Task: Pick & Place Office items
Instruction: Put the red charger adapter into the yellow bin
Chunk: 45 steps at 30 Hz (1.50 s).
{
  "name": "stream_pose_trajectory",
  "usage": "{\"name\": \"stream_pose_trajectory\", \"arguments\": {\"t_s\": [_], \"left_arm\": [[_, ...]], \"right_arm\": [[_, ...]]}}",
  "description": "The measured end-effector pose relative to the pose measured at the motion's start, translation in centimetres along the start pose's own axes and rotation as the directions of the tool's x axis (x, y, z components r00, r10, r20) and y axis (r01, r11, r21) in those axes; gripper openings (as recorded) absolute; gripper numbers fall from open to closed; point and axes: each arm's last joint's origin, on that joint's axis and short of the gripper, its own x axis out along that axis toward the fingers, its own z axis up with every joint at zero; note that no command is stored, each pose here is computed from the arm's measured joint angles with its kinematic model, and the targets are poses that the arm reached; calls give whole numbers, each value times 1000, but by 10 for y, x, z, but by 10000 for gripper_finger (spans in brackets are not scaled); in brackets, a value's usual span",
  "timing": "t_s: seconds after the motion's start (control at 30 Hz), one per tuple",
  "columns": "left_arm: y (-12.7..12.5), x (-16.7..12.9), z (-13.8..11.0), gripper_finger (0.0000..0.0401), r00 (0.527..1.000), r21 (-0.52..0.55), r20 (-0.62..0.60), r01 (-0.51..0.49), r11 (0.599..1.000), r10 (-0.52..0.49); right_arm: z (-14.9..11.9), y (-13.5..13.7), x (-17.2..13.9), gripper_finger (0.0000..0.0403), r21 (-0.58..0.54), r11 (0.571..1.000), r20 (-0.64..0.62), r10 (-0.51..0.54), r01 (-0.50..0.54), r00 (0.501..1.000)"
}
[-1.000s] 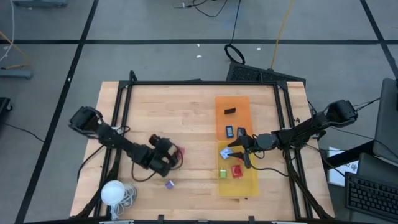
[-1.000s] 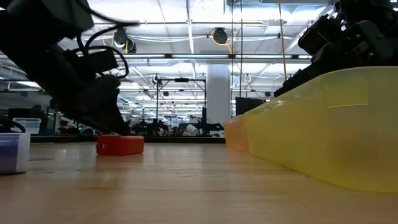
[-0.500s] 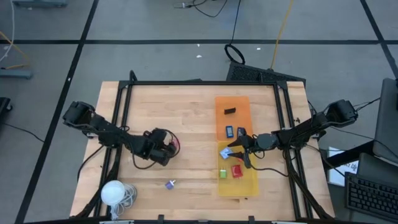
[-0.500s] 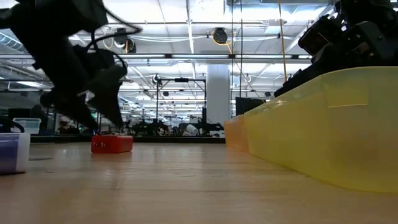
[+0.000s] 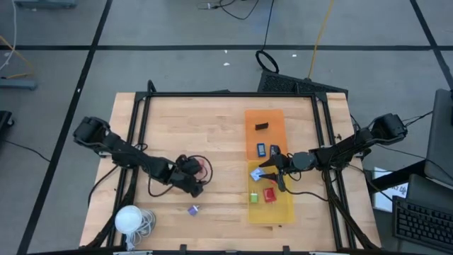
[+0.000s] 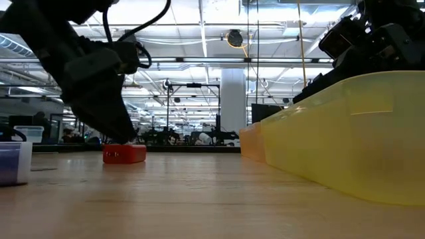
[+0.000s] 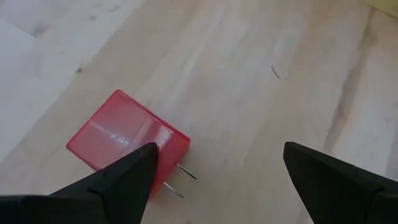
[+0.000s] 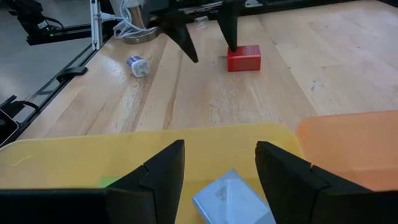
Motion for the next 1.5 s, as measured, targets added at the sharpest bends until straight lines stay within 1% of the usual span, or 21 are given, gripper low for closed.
{"name": "stream_pose_trajectory", "arguments": {"t_s": [0.1, 0.2, 0.3, 0.37, 0.43, 0.47, 0.57, 0.67, 0.9, 1.1, 1.23, 1.33, 1.4, 1.5], "left_arm": [[2, 4, 3, 351, 999, -46, 30, -29, 999, 30], [9, 6, 9, 351, 990, -83, 92, -99, 992, 107], [18, 9, 17, 351, 962, -158, 176, -184, 970, 211], [24, 11, 22, 351, 947, -244, 195, -206, 948, 256], [31, 13, 28, 351, 948, -347, 181, -189, 919, 263], [33, 13, 30, 351, 955, -385, 163, -171, 907, 249], [38, 16, 33, 351, 979, -447, 90, -126, 886, 184], [39, 15, 32, 351, 986, -450, 41, -124, 884, 159], [41, 11, 19, 351, 970, -496, -17, -218, 841, 241], [41, 4, 21, 351, 970, -492, -30, -226, 841, 243], [36, -6, 31, 351, 963, -449, -73, -263, 854, 258], [34, -13, 35, 351, 951, -422, -131, -310, 852, 281], [34, -14, 34, 351, 939, -398, -175, -344, 851, 298], [37, -17, 29, 351, 915, -304, -212, -397, 866, 345]], "right_arm": [[0, 0, 0, 185, 0, 1000, 0, 0, 0, 1000], [0, 0, 0, 185, 0, 1000, 2, 1, -1, 1000], [0, 0, 0, 183, 0, 1000, 3, 1, -1, 1000], [0, 0, 0, 183, 0, 1000, 3, 1, -1, 1000], [0, 0, 0, 184, 2, 1000, 3, 1, -1, 1000], [0, 0, 0, 184, 3, 1000, 3, 1, -1, 1000], [0, 0, 0, 184, 4, 1000, 3, 1, -1, 1000], [0, 0, 0, 183, 1, 1000, 3, 1, -1, 1000], [1, 0, 0, 181, -7, 1000, 5, 1, -1, 1000], [0, 0, 0, 180, -7, 1000, 4, 1, -1, 1000], [0, 0, 0, 178, -7, 1000, 2, 0, 0, 1000], [0, 0, 0, 180, -8, 1000, 0, 0, 0, 1000], [0, 0, 0, 180, -8, 1000, -1, -1, 1, 1000], [0, 0, 0, 179, -8, 1000, -1, -1, 1, 1000]]}}
